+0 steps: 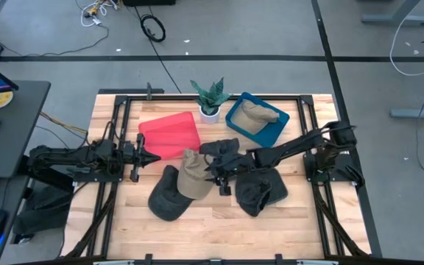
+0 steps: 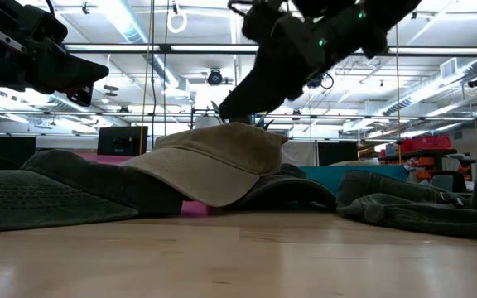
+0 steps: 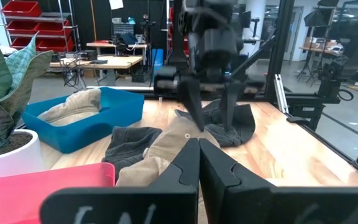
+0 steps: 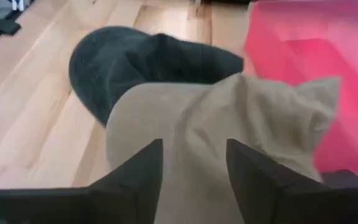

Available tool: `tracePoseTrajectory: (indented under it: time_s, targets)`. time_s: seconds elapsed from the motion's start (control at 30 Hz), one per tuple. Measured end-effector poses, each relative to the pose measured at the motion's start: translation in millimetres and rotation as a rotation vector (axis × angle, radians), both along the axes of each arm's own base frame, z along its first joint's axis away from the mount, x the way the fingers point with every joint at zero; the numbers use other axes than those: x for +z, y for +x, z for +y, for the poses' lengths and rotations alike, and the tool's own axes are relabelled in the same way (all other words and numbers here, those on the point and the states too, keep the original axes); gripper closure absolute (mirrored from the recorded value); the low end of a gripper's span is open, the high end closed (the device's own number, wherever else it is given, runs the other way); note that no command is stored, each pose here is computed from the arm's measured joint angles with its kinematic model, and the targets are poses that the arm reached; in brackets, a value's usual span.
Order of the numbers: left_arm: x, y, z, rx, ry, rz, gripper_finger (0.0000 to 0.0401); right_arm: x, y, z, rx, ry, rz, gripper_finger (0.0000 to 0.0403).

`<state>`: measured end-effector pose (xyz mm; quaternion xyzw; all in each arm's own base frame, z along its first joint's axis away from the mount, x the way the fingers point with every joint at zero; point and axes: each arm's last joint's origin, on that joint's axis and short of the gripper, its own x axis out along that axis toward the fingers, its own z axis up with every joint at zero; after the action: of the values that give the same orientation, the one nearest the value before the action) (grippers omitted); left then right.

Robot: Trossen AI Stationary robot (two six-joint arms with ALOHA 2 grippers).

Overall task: Pick & Place hat
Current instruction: Put the brown cap into the blue bin

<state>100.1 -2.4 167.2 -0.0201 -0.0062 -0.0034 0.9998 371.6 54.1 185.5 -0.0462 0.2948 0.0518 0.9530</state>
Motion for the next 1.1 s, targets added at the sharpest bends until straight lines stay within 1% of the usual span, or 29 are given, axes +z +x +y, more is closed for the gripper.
tracePoseTrajectory:
  time_s: [0.17,0.23,0.3,0.37,0.4,0.5,0.53,0.63,0.7,0.83,0.97,1.1]
  targets:
    - [0.0,0.0,0.0,0.000,0.000,0.000,0.0398,-27.2,6.1,-2.5,-0.016,-0.016,0.068,0.0206]
    - [-0.1,0.0,0.0,0.000,0.000,0.000,0.0398,-36.7,9.0,-3.3,-0.017,-0.022,0.078,0.0208]
    - [0.0,0.0,0.0,0.000,0.000,0.000,0.0398,-40.8,10.1,-4.3,-0.011,-0.034,0.083,0.0222]
    - [0.0,0.0,0.0,0.000,0.000,0.000,0.0398,-42.0,10.9,-4.3,-0.008,-0.036,0.079,0.0253]
    - [0.1,0.0,0.0,0.000,0.000,0.000,0.0398,-41.8,10.7,-4.9,-0.008,-0.034,0.082,0.0278]
    - [-0.1,0.0,0.0,0.000,0.000,0.000,0.0398,-39.1,10.7,-8.3,0.000,-0.001,0.079,0.0368]
    - [0.1,0.0,0.0,0.000,0.000,0.000,0.0398,-37.3,10.6,-10.1,0.002,0.012,0.077,0.0384]
    - [-0.1,0.0,0.0,0.000,0.000,0.002,0.0398,-31.5,10.4,-11.8,-0.026,0.034,0.058,0.0393]
    - [-0.2,0.0,0.0,0.000,0.000,0.002,0.0398,-24.8,8.8,-10.8,-0.025,0.009,0.041,0.0398]
    - [-0.3,0.0,0.0,0.000,0.000,0.003,0.0398,0.7,2.2,-4.3,-0.047,-0.040,-0.028,0.0400]
    - [-0.3,0.0,0.0,0.000,0.000,0.003,0.0398,32.4,-11.3,0.8,-0.080,-0.098,-0.088,0.0401]
    - [-0.2,0.0,0.0,0.000,0.000,0.003,0.0398,56.9,-30.4,1.3,-0.142,-0.166,-0.082,0.0401]
